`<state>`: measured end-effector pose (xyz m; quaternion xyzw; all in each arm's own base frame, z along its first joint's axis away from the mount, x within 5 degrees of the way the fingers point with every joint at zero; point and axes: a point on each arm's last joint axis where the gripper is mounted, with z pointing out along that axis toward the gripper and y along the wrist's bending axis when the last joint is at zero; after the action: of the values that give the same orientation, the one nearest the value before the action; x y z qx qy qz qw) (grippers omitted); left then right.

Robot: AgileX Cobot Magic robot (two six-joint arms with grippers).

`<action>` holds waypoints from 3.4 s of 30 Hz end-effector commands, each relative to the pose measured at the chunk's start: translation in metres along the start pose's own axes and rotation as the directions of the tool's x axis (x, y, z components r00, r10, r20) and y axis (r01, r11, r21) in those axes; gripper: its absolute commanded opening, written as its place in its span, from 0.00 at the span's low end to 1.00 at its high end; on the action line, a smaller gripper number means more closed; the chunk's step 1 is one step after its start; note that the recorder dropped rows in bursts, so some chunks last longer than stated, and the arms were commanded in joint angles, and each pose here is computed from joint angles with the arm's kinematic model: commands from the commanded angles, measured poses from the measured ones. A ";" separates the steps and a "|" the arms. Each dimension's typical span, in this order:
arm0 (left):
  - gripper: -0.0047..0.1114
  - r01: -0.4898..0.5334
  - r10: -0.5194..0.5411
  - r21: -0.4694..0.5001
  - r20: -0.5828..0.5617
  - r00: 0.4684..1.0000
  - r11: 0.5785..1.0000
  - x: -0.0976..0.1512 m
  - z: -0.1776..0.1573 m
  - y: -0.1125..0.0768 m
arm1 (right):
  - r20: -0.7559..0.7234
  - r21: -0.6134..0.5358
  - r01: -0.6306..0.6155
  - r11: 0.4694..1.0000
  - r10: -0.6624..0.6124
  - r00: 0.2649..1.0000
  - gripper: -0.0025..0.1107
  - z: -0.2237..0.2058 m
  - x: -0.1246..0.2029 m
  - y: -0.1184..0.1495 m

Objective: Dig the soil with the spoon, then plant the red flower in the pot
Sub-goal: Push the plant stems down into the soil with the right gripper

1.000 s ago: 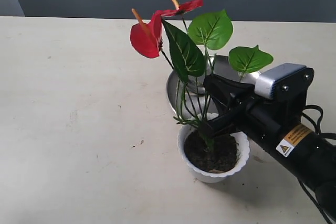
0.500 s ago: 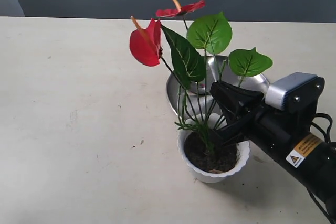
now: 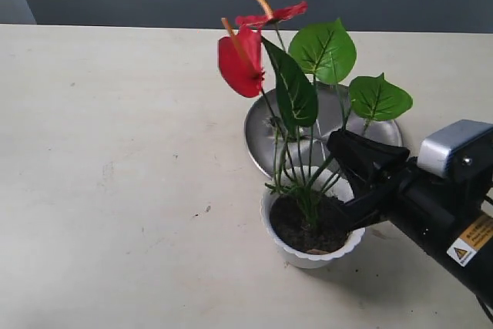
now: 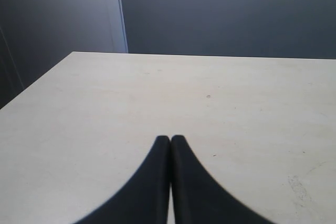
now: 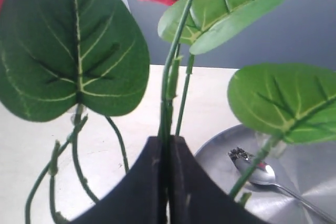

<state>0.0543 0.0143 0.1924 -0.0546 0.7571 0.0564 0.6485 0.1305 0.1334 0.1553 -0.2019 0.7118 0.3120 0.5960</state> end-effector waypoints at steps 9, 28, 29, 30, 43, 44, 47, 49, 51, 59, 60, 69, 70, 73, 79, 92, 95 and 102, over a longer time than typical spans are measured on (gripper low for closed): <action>0.04 0.002 -0.002 0.001 0.002 1.000 1.000 0.001 0.000 0.000 | -0.064 -0.080 -0.020 0.997 0.015 0.998 0.02 -0.019 0.004 0.006; 0.04 0.002 -0.002 0.001 0.002 1.000 1.000 0.001 0.000 0.000 | -0.173 -0.045 -0.022 0.999 0.014 0.985 0.02 -0.020 0.014 0.003; 0.04 0.002 -0.002 0.001 0.002 1.000 1.000 0.001 0.000 0.000 | -0.182 -0.041 -0.019 0.999 0.012 0.983 0.02 -0.020 0.015 0.003; 0.04 0.002 -0.002 0.001 0.002 1.000 1.000 0.001 0.000 0.000 | -0.193 -0.038 -0.013 0.999 0.005 0.981 0.02 -0.021 0.016 0.002; 0.04 0.002 -0.002 0.001 0.002 1.000 1.000 0.001 0.000 0.000 | -0.296 0.021 0.009 1.000 -0.003 0.955 0.02 -0.023 0.025 -0.003; 0.04 0.002 -0.002 0.001 0.002 1.000 1.000 0.001 0.000 0.000 | -0.296 0.021 0.009 1.000 -0.003 0.955 0.02 -0.023 0.025 -0.003; 0.04 0.002 -0.002 0.001 0.002 1.000 1.000 0.001 0.000 0.000 | -0.310 0.024 0.010 1.000 -0.002 0.951 0.02 -0.023 0.026 -0.004; 0.04 0.002 -0.002 0.001 0.002 1.000 1.000 0.001 0.000 0.000 | -0.335 0.033 0.011 0.999 0.001 0.942 0.02 -0.024 0.029 -0.004; 0.04 0.002 -0.002 0.001 0.002 1.000 1.000 0.001 0.000 0.000 | -0.345 0.029 0.028 0.999 -0.016 0.938 0.02 -0.024 0.029 -0.005; 0.04 0.002 -0.002 0.001 0.002 1.000 1.000 0.001 0.000 0.000 | -0.394 0.082 0.066 0.994 -0.028 0.919 0.02 -0.027 0.034 -0.010; 0.04 0.002 -0.002 0.001 0.002 1.000 1.000 0.001 0.000 0.000 | -0.401 0.083 0.066 0.994 -0.027 0.916 0.02 -0.027 0.034 -0.011; 0.04 0.002 -0.002 0.001 0.002 1.000 1.000 0.001 0.000 0.000 | -0.433 0.054 0.062 0.997 -0.033 0.901 0.02 -0.028 0.037 -0.008; 0.04 0.002 -0.002 0.001 0.002 1.000 1.000 0.001 0.000 0.000 | -0.438 0.057 0.058 0.997 -0.027 0.899 0.02 -0.028 0.038 -0.008; 0.04 0.002 -0.002 0.001 0.002 1.000 1.000 0.001 0.000 0.000 | -0.448 0.064 0.046 0.997 -0.013 0.894 0.02 -0.029 0.039 -0.008; 0.04 0.002 -0.002 0.001 0.002 1.000 1.000 0.001 0.000 0.000 | -0.458 0.059 0.037 0.998 -0.006 0.889 0.02 -0.029 0.040 -0.008; 0.04 0.002 -0.002 0.001 0.002 1.000 1.000 0.001 0.000 0.000 | -0.503 0.112 -0.012 0.994 0.067 0.862 0.02 -0.032 0.044 -0.009; 0.04 0.002 -0.002 0.001 0.002 1.000 1.000 0.001 0.000 0.000 | -0.503 0.112 -0.012 0.994 0.067 0.862 0.02 -0.032 0.044 -0.009; 0.04 0.002 -0.002 0.001 0.002 1.000 1.000 0.001 0.000 0.000 | -0.518 0.129 -0.029 0.991 0.092 0.850 0.02 -0.033 0.046 -0.010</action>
<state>0.0543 0.0143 0.1924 -0.0546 0.7571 0.0564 0.6485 0.1196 0.1186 0.1406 -0.1688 0.8011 0.2882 0.4967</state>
